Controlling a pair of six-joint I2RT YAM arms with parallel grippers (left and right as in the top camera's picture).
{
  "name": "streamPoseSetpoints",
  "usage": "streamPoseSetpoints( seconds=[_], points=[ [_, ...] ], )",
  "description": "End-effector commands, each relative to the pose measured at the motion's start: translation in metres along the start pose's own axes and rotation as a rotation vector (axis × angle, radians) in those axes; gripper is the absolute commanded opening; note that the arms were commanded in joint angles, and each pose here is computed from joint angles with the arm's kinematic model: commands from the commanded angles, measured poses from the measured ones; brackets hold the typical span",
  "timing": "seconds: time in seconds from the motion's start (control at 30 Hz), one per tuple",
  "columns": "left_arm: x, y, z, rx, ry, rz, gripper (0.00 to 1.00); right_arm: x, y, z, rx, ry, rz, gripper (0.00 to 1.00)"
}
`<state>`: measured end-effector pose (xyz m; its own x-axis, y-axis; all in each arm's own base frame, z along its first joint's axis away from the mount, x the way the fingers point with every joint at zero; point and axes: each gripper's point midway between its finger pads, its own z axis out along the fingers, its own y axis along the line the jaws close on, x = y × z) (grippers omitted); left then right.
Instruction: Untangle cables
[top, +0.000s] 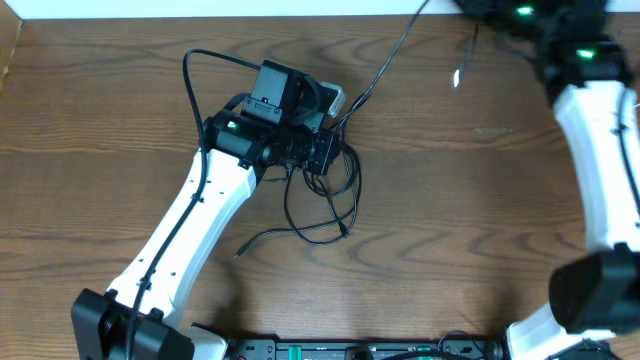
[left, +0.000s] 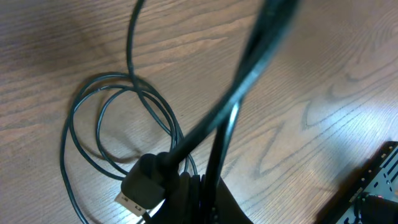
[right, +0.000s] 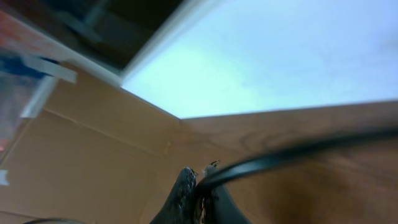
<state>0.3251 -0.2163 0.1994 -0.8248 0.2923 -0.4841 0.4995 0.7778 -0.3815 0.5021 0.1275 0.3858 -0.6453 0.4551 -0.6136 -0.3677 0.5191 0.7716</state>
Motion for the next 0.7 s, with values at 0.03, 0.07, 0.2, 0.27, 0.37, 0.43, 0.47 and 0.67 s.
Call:
streamPoseSetpoints(
  seconds=[0.03,0.07,0.2,0.27,0.37,0.43,0.47,0.67],
  points=[
    [0.000,-0.002,-0.006,0.003,-0.008,-0.004,0.07,-0.026,0.012,-0.043,-0.019,-0.057,-0.054,0.01],
    [0.000,-0.001,-0.006,-0.002,-0.008,-0.004,0.07,-0.032,0.014,-0.054,-0.012,-0.076,-0.059,0.01],
    [0.004,0.010,-0.007,-0.065,0.003,-0.011,0.08,-0.045,0.011,-0.082,0.025,-0.121,-0.063,0.01],
    [0.006,0.014,-0.007,-0.092,0.013,-0.015,0.07,-0.047,0.011,-0.091,0.029,-0.128,-0.060,0.01],
    [0.008,0.022,-0.008,-0.138,0.020,-0.018,0.07,-0.049,0.012,-0.099,0.025,-0.130,-0.061,0.01],
    [0.008,0.025,-0.009,-0.154,0.018,-0.018,0.07,-0.049,0.012,-0.101,0.024,-0.127,-0.067,0.01],
    [0.007,0.025,-0.009,-0.156,0.016,-0.017,0.08,-0.047,0.011,-0.101,0.029,-0.122,-0.063,0.01],
    [0.007,0.025,-0.009,-0.155,0.015,-0.016,0.15,-0.030,0.000,-0.095,0.071,-0.068,-0.063,0.01]
  ],
)
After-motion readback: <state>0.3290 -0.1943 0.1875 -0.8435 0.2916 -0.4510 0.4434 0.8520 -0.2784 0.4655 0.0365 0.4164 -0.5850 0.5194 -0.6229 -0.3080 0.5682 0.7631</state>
